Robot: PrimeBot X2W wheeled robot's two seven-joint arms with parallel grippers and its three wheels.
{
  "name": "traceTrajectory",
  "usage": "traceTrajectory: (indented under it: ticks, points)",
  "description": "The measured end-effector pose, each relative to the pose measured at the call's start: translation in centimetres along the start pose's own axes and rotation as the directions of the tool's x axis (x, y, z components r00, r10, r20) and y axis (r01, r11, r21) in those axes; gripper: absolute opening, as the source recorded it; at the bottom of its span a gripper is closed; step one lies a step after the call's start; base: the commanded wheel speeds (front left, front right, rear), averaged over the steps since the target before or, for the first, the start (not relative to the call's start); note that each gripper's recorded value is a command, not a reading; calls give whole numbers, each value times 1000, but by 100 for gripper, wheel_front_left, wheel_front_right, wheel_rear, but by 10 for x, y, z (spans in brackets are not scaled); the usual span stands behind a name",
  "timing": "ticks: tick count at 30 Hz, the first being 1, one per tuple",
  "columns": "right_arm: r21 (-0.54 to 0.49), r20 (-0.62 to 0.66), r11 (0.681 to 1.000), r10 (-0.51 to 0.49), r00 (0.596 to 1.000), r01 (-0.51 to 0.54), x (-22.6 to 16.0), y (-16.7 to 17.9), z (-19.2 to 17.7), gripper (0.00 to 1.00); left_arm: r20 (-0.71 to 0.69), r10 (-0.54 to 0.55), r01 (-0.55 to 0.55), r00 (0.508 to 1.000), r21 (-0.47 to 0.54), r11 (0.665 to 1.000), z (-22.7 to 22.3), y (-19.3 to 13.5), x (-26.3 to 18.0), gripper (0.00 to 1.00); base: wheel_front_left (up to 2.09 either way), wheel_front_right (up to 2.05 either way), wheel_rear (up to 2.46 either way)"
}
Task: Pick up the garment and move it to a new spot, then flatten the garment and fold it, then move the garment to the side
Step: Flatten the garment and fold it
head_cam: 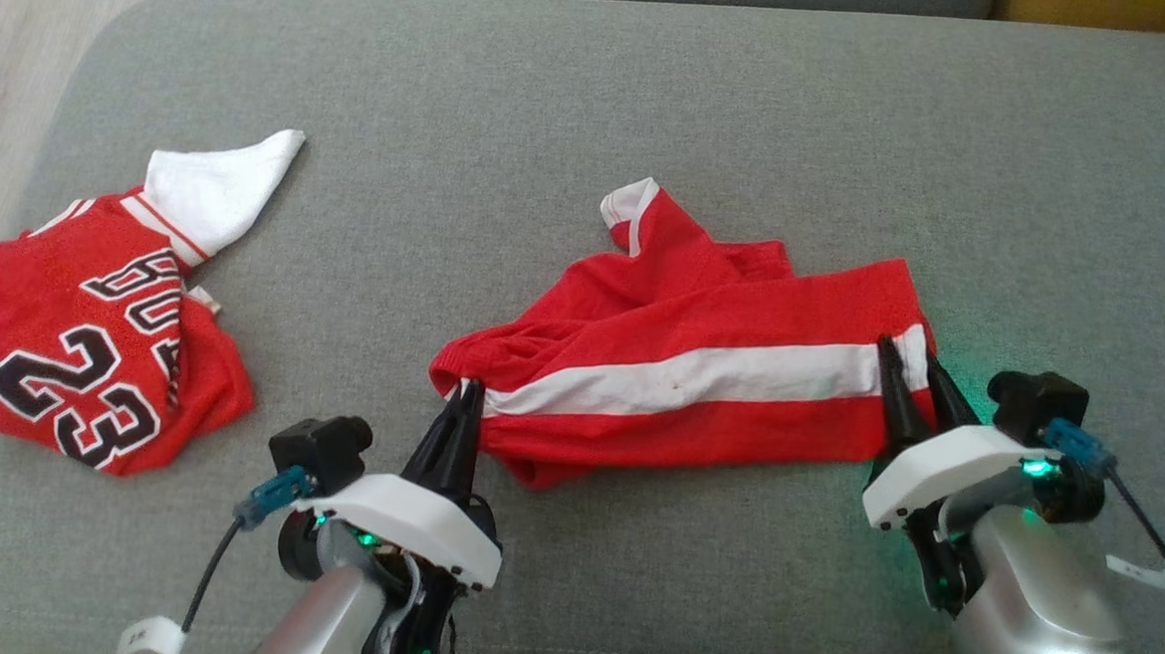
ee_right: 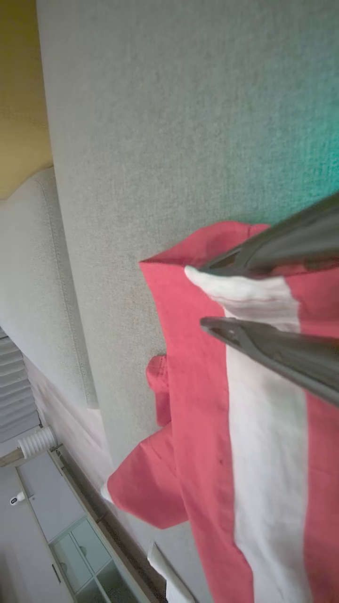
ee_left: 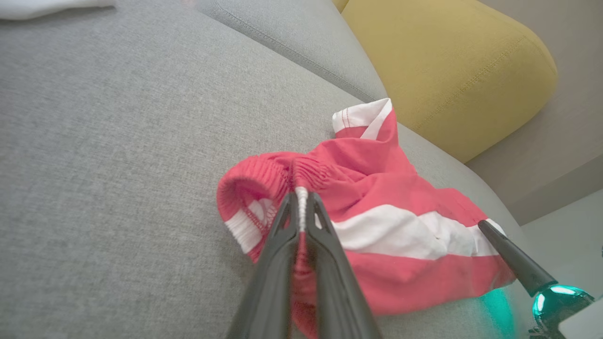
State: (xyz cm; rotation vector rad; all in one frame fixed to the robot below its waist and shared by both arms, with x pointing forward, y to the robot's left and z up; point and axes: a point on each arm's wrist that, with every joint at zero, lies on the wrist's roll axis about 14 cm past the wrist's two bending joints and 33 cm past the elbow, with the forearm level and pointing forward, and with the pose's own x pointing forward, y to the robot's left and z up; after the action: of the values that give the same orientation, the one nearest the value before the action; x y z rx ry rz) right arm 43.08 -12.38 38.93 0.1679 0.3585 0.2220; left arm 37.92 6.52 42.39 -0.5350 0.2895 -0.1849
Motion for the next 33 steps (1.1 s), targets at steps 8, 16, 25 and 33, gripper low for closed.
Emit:
traceTrajectory:
  ticks: [8,16,25,33]
  points:
    - [7,63,1000,0,998,0,1,0,20,0,25,-2,1,1000,18,1000,8,0,1,0,0,0,0]
    - [19,315,999,25,949,-33,-8,2,106,0,274,-169,129,947,159,979,105,-40,23,0,0,0,0]
    - [-82,553,992,128,823,-99,-13,9,242,0,417,-363,179,833,418,891,227,-89,46,0,0,0,0]
    - [-209,563,976,166,810,-56,31,10,293,0,385,-338,101,859,520,848,251,-86,104,0,0,0,0]
